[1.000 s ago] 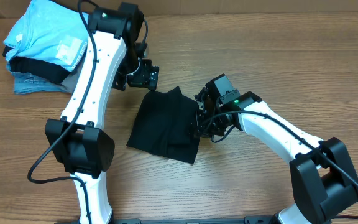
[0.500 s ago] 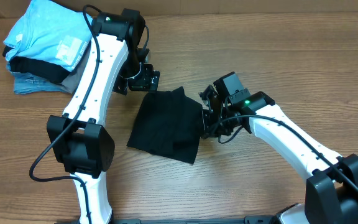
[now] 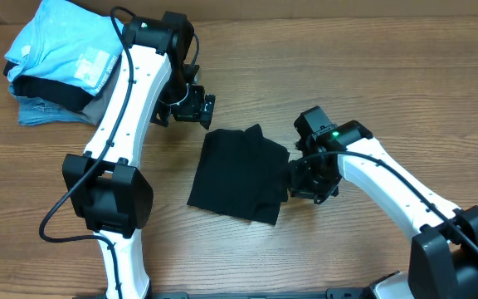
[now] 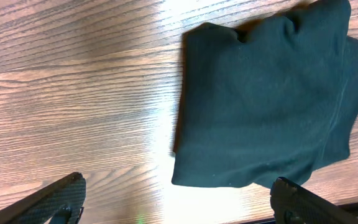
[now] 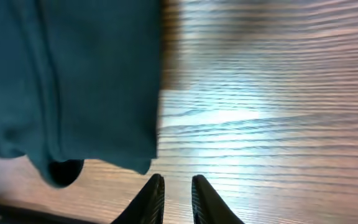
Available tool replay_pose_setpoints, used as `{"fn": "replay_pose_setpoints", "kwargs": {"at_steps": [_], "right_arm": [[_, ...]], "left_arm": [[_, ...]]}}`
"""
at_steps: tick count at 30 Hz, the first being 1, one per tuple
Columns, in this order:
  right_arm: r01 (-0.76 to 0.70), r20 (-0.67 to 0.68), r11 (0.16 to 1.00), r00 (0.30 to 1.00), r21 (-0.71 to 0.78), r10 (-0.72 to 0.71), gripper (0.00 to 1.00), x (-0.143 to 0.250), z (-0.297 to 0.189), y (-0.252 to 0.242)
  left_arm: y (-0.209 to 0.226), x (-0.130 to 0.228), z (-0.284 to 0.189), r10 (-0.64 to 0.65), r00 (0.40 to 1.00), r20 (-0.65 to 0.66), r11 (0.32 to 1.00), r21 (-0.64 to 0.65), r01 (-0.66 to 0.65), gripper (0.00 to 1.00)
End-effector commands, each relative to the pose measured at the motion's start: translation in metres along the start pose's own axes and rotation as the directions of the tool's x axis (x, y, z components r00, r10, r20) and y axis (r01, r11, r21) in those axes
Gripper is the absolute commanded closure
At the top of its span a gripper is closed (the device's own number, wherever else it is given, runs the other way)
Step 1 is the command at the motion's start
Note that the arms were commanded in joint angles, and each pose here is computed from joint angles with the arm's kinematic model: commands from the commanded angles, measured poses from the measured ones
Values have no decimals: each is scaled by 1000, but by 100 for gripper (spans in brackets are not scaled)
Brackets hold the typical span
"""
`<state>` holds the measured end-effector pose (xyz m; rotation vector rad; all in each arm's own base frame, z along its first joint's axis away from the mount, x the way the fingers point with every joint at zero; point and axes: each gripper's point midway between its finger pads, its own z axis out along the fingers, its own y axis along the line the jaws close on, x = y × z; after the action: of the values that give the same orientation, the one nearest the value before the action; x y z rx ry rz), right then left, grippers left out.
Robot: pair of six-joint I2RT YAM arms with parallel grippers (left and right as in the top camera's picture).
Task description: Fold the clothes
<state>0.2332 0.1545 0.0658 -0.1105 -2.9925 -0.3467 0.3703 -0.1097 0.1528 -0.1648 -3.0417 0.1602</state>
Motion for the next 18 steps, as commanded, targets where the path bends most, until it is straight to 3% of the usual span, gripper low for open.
{"fn": "replay_pose_setpoints", "kwargs": {"at_steps": [1, 4, 5, 7, 9, 12, 18], "right_arm": [[10, 95, 996, 995, -90, -2, 80, -18, -31, 11], [171, 161, 943, 979, -286, -129, 68, -22, -56, 53], [225, 190, 904, 968, -363, -165, 66, -23, -64, 72], [274, 212, 869, 957, -412, -201, 66, -23, -65, 91], [273, 213, 864, 957, -423, -199, 70, -24, -55, 101], [217, 170, 878, 973, -428, -157, 74, -22, -26, 109], [-44, -71, 931, 997, -362, 20, 85, 7, 55, 92]], "left_arm": [[0, 1, -2, 16, 1000, 4, 1000, 8, -16, 2], [-1, -1, -1, 17, 1000, 11, 1000, 11, -17, 5], [-3, -5, -1, 18, 1000, 25, 1000, 21, -19, 11], [-15, -15, -1, 56, 996, 67, 995, 82, -61, 34], [-31, -24, -1, 130, 984, 118, 977, 152, -147, 42], [-38, -35, 5, 185, 969, 166, 965, 158, -211, 49], [-40, -40, 35, 278, 944, 178, 937, 165, -307, 63]]}}
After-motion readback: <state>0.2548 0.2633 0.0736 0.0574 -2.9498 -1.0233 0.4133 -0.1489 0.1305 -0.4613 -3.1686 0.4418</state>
